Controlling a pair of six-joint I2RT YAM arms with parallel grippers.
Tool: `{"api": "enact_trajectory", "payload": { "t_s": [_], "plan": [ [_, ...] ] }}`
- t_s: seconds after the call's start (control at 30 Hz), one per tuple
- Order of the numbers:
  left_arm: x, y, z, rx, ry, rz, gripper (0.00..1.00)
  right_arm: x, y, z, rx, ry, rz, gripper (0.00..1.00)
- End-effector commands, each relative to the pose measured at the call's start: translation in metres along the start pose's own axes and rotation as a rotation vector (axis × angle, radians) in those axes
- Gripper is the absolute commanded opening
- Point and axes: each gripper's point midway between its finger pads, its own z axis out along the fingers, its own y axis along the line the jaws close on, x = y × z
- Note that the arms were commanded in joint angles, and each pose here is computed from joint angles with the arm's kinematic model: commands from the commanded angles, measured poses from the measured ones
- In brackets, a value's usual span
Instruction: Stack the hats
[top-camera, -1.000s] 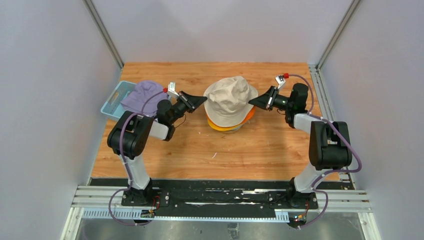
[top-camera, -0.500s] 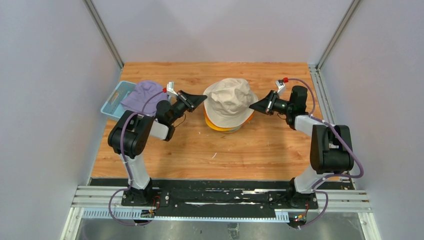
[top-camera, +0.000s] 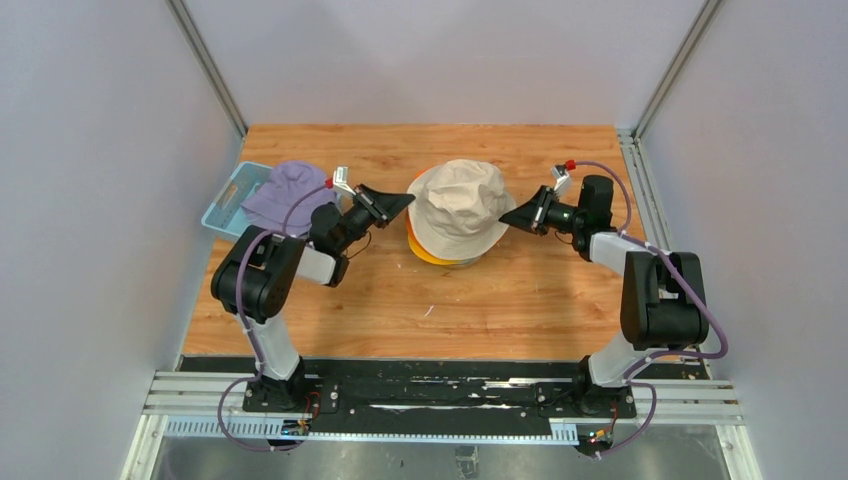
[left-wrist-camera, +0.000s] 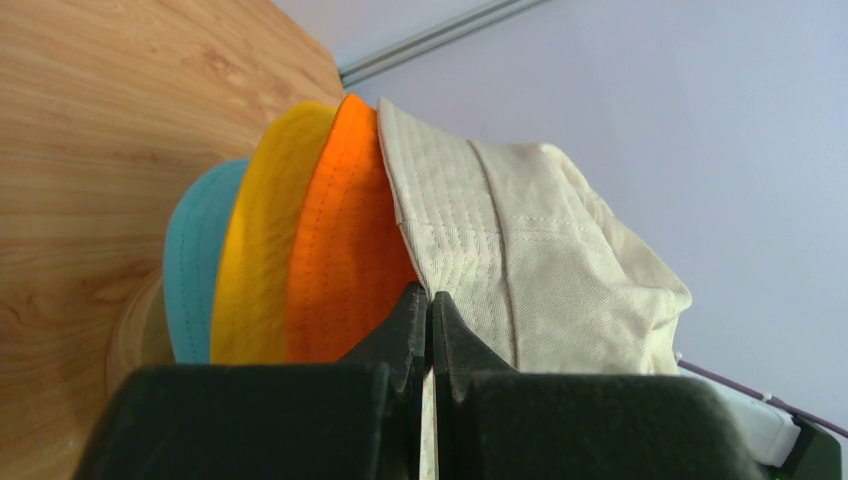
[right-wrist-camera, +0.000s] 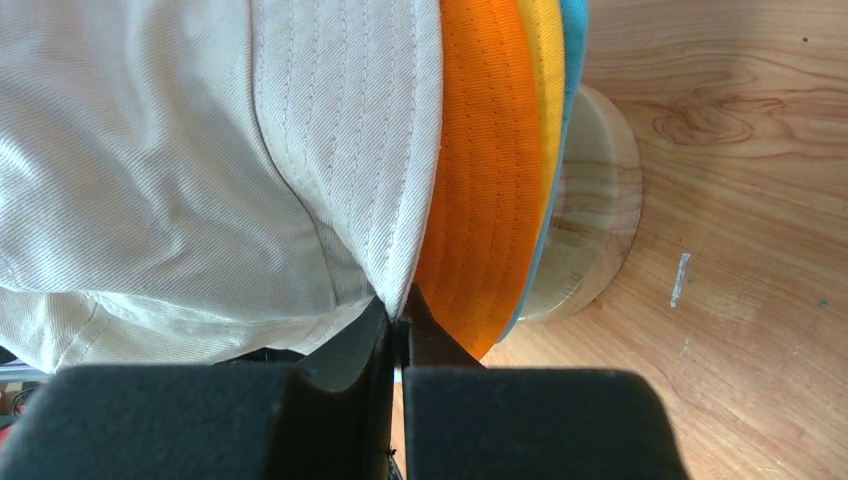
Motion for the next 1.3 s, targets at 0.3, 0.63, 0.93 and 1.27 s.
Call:
{"api": "enact_trajectory", "payload": {
  "t_s": [0.3, 0.63, 0.93, 1.27],
  "plan": [
    [0.045, 0.020, -0.039, -0.097, 0.019, -0.024, 0.00, -0.044, -0.020, 0.009, 0.050, -0.064, 0.003, 0.01],
    [0.072, 0.024, -0.046, -0.120, 0.030, -0.039, 0.00, -0.064, -0.005, 0.033, 0.018, -0.030, -0.046, 0.01],
    [0.069, 0.020, -0.047, -0.097, 0.001, -0.041, 0.00, -0.065, 0.009, 0.048, 0.004, 0.002, -0.082, 0.01],
    [0.061, 0.010, -0.041, -0.078, -0.019, -0.004, 0.13, -0.066, 0.014, 0.050, -0.004, 0.017, -0.102, 0.01]
  ]
}}
